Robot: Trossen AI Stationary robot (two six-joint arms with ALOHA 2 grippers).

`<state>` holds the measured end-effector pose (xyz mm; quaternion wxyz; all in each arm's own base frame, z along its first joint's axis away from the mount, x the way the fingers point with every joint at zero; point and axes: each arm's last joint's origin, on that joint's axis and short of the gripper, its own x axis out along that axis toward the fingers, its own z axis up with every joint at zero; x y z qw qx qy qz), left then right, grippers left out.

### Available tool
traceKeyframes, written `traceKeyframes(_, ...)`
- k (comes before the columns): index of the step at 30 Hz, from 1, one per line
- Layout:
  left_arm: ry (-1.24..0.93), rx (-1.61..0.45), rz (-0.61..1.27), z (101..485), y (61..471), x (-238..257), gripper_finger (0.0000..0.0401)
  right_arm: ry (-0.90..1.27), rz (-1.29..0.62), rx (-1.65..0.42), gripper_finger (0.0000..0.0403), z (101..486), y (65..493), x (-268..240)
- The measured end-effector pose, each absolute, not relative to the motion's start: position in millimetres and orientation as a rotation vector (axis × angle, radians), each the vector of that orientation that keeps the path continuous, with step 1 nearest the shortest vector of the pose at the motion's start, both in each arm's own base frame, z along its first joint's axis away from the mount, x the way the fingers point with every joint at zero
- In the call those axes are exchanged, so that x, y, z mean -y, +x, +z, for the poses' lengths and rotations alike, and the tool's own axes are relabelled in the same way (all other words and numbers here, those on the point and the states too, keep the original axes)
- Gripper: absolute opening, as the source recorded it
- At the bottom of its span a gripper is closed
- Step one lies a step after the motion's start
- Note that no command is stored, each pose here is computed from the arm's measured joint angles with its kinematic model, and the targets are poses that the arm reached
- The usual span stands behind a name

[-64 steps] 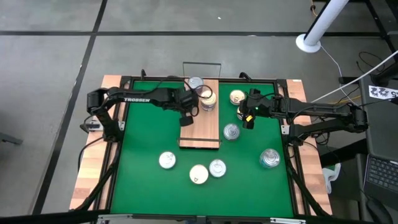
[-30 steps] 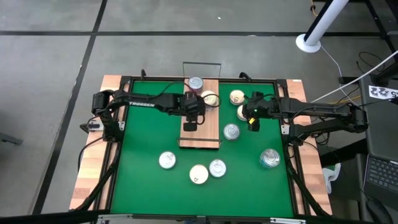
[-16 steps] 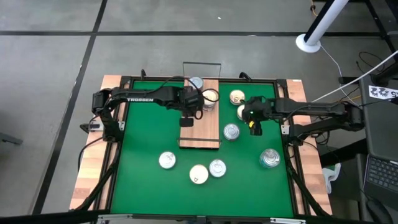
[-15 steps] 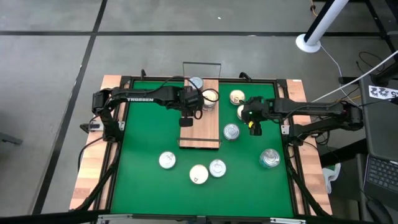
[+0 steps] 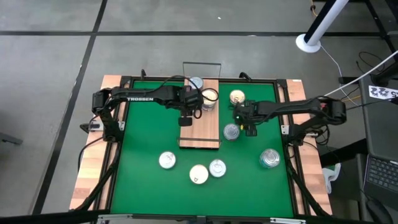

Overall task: Stack canned seafood by type on shelf
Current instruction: Stack the dark blue tuna can on top of the dark blue tuna can on the shelf

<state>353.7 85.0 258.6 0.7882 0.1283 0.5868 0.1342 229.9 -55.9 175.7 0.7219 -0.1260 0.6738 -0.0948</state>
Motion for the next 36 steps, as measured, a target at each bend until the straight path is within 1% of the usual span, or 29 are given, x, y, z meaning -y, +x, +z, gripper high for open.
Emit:
traceKeyframes(5,0.275,-1.263,0.29,258.6,353.8,-85.0,0.0127,-0.282,-0.205,-1.523,0.0266,168.0,232.5,56.6)
traceKeyframes(7,0.275,-1.263,0.29,258.6,353.8,-85.0,0.0127,-0.285,-0.206,-1.529,0.0257,166.3,233.4,56.8)
traceKeyframes(10,0.275,-1.263,0.29,258.6,353.8,-85.0,0.0127,-0.287,-0.21,-1.528,0.0227,166.2,233.8,57.1)
traceKeyframes(19,0.275,-1.263,0.29,258.5,353.9,-84.7,0.0127,-0.314,-0.242,-1.518,0.0105,166.7,235.0,58.3)
traceKeyframes(23,0.275,-1.263,0.29,258.5,353.9,-84.7,0.0127,-0.317,-0.244,-1.517,0.0062,166.5,235.3,58.2)
traceKeyframes(26,0.275,-1.263,0.289,258.5,353.9,-84.7,0.0127,-0.321,-0.25,-1.516,0.0039,166.7,235.4,58.4)
traceKeyframes(32,0.276,-1.263,0.289,258.5,353.9,-84.7,0.0127,-0.333,-0.263,-1.516,0.0007,167.0,235.4,58.8)
traceKeyframes(36,0.277,-1.263,0.288,258.5,353.9,-84.7,0.0127,-0.339,-0.259,-1.517,0.0003,167.0,235.4,58.8)
